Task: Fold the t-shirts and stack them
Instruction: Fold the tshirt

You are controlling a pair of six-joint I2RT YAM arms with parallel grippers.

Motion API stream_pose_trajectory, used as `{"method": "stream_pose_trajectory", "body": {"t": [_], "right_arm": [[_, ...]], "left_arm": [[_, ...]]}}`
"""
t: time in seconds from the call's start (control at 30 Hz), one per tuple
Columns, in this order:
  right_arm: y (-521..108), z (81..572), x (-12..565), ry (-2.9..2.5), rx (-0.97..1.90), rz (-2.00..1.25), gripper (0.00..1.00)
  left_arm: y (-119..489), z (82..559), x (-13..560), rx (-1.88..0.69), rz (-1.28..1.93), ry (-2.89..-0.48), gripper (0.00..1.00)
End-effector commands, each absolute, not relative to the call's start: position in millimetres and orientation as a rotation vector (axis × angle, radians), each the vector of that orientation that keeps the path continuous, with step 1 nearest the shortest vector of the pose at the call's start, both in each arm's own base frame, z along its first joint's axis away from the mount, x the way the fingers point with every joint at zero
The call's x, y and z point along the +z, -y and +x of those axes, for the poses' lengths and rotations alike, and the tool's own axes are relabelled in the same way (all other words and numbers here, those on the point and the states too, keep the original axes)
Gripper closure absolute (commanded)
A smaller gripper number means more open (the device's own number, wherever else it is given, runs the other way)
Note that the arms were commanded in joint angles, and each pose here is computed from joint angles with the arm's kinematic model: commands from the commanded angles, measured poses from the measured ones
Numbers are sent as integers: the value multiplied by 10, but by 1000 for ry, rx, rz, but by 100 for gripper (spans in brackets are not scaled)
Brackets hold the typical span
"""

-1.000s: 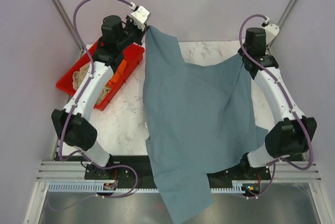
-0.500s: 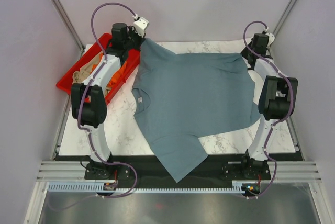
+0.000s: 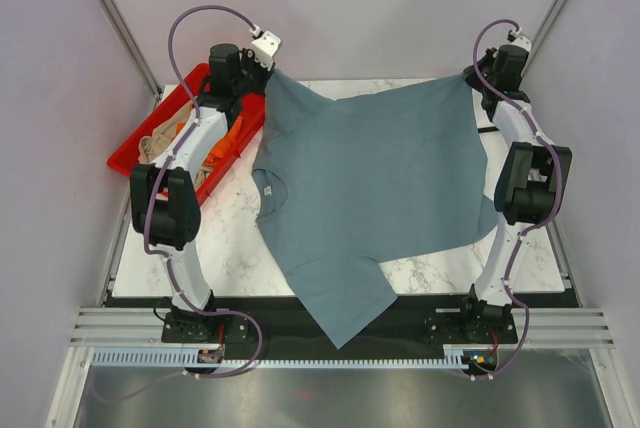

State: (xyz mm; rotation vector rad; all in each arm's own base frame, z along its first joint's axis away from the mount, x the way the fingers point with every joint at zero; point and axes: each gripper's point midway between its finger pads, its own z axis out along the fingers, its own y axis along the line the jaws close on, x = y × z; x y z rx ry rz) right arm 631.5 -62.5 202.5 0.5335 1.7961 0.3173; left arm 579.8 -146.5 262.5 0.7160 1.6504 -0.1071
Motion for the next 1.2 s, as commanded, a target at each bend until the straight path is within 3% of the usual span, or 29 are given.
{"method": "stream_pose_trajectory", "body": {"t": [0.0,0.53,1.0,1.17], "right_arm": [[729,6355,2247,-1759,315,519,100],[1109,5814,1820,-1926,256,708,100],[1127,5173,1320,-2061,301,907,100],[1142,4986,1320,-2045,265,972,100]], "left_arm": [[1360,5584,3245,-44,698,-1519,98],[1518,4518,2949,-219,708,-1667,98],[1775,3572,2068,-297,787,-1983,98],[1745,3333,1725,-159,817,-2118,98]]}}
